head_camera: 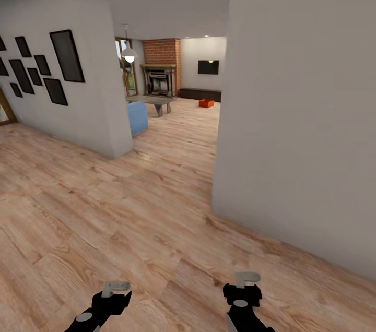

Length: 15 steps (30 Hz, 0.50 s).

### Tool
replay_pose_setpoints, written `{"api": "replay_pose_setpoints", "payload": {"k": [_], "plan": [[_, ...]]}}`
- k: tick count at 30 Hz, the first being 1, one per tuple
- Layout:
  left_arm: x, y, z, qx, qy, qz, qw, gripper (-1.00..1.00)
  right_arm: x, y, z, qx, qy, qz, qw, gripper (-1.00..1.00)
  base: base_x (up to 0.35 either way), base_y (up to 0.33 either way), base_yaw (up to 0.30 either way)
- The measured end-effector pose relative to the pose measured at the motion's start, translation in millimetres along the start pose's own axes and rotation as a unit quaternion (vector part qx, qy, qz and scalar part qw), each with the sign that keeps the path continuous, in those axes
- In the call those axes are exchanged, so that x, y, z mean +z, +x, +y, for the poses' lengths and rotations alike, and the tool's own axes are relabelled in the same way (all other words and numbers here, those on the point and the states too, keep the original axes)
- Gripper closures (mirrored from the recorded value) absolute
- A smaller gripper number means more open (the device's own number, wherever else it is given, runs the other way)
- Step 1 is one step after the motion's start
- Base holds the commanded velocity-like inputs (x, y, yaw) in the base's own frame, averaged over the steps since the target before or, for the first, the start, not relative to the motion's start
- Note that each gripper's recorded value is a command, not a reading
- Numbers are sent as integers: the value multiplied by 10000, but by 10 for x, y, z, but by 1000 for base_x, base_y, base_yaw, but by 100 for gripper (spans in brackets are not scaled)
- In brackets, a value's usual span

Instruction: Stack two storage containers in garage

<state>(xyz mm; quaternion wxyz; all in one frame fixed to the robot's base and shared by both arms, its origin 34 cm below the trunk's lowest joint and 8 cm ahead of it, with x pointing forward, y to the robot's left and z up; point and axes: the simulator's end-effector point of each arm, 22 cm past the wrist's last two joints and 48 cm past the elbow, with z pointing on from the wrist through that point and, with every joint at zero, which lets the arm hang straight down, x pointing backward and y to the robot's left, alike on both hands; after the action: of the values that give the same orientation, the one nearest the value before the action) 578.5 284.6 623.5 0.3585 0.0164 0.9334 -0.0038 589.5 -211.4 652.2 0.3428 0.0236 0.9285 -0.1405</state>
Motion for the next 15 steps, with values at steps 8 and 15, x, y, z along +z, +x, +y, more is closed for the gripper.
{"api": "replay_pose_setpoints", "payload": {"k": [8, 15], "plan": [[-67, 625, -108, -143, 498, 693, 9962, -100, 2, 0, -4, 3, 2, -1, 10000, -100, 338, 0, 10], [-79, 646, -142, -226, 631, 693, 9953, -100, 6, 3, -18, 11, 19, 6, 10000, -100, 279, 0, 0]]}}
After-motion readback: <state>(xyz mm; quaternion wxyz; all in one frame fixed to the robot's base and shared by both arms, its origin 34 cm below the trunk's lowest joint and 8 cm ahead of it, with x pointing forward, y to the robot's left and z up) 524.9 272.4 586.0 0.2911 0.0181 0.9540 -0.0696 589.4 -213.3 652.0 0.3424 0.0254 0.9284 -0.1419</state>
